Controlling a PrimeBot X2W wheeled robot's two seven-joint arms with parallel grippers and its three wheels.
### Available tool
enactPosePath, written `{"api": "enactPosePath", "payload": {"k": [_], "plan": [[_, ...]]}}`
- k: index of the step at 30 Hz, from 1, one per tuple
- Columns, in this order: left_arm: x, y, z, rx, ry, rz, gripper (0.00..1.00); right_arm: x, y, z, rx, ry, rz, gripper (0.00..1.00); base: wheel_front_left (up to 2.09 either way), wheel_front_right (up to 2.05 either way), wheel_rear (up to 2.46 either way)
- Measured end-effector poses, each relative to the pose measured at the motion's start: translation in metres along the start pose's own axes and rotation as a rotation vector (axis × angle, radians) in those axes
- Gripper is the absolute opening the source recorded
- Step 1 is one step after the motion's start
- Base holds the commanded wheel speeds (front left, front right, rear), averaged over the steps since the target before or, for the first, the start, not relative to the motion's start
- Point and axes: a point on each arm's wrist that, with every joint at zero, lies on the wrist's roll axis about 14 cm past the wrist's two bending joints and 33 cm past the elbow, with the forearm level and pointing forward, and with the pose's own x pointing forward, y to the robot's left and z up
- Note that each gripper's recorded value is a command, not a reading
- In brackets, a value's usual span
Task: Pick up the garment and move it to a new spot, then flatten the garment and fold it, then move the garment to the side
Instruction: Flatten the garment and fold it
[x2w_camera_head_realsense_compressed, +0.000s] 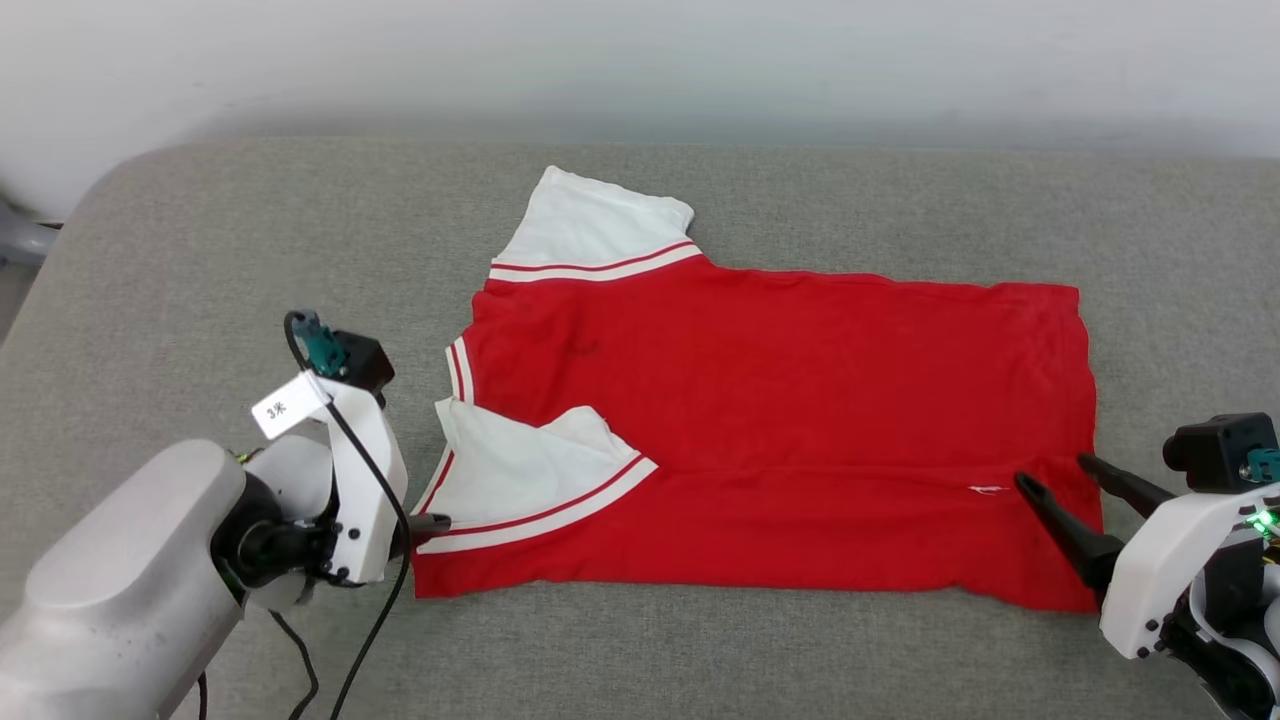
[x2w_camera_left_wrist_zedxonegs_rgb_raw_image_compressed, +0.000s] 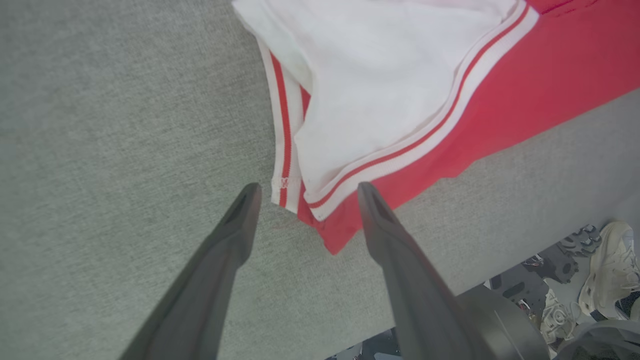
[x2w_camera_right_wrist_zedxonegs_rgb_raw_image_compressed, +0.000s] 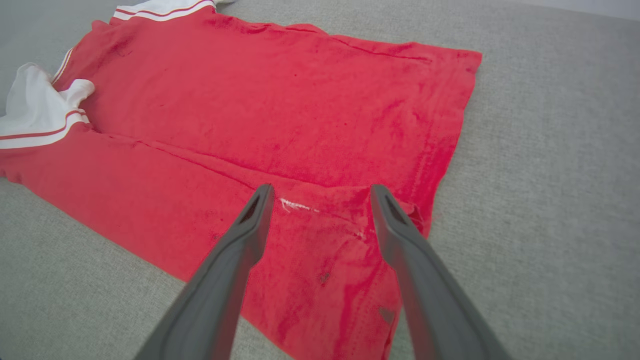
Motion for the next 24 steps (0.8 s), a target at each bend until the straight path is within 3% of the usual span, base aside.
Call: {"api": "enactPosePath", "payload": {"k": [16, 17, 18, 19, 24], "plan": [[0.040, 0.001, -0.041, -0.039, 0.152, -0.011, 1.00, 0.004, -0.006, -0.004, 0.010, 0.021, -0.011, 1.00, 0.00, 0.00, 0.00], [0.040, 0.002, -0.041, -0.036, 0.147, -0.010, 0.80, 0.003, -0.007, -0.001, -0.003, 0.016, -0.012, 1.00, 0.00, 0.00, 0.00], [0.040, 0.002, -0.041, -0.028, 0.139, -0.005, 0.32, 0.002, -0.009, 0.004, -0.016, 0.007, -0.013, 1.00, 0.00, 0.00, 0.00], [0.039, 0.002, -0.040, -0.027, 0.128, -0.002, 0.00, 0.001, -0.010, 0.011, -0.028, -0.007, -0.016, 1.00, 0.00, 0.00, 0.00], [0.034, 0.000, -0.031, -0.014, 0.069, -0.004, 0.00, -0.006, -0.020, 0.036, -0.087, -0.032, -0.036, 1.00, 0.00, 0.00, 0.00]]}}
